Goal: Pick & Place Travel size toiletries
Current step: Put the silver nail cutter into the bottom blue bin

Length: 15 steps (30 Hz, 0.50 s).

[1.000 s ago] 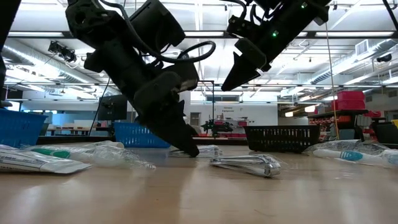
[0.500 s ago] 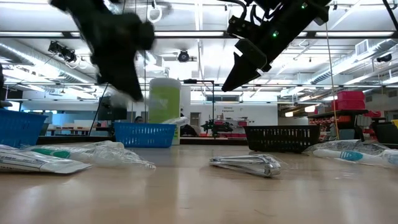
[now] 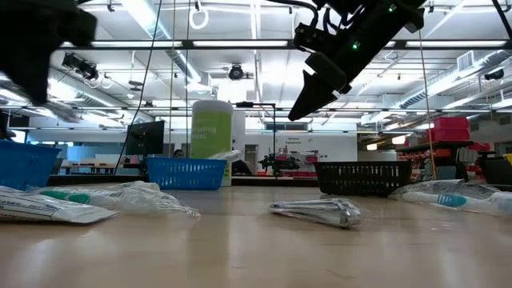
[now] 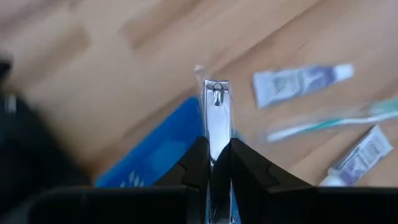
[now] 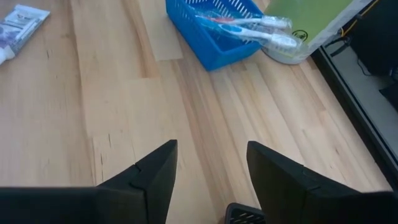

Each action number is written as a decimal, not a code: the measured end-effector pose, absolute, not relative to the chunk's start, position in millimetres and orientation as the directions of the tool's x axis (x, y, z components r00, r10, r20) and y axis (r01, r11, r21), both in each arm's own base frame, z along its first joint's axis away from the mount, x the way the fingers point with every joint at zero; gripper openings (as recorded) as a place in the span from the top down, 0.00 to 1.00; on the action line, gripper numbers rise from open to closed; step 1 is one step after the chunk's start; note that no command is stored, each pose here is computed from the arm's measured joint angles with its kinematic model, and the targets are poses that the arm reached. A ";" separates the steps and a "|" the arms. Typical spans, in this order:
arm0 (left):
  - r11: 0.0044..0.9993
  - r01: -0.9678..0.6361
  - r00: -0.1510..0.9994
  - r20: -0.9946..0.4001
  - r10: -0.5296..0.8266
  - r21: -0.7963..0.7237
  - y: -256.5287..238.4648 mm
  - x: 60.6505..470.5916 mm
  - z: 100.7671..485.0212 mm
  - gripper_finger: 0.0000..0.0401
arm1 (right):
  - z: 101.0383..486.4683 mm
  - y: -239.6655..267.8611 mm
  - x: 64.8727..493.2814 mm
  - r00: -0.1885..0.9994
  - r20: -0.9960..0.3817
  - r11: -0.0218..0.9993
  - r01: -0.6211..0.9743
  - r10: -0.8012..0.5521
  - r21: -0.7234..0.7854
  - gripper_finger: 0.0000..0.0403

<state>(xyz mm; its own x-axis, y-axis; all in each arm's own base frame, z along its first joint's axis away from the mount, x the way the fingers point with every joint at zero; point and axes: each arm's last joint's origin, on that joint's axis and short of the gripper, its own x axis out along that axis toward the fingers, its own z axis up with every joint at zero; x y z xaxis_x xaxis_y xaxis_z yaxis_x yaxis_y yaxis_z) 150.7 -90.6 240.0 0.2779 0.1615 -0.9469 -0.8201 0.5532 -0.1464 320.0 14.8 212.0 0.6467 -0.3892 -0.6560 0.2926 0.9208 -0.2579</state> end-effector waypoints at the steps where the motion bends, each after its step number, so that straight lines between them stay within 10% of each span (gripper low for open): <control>1: 0.531 -0.836 0.249 -0.958 0.145 -0.137 -93.1 147.7 239.0 0.87 | 212.1 14.8 320.1 0.648 -0.655 0.921 0.293 -0.389 -0.257 0.49; 15: 0.436 -0.881 0.194 -0.981 -0.016 -0.182 -105.1 134.8 185.5 0.76 | 212.1 14.8 320.1 0.648 -0.655 0.921 0.293 -0.389 -0.257 0.50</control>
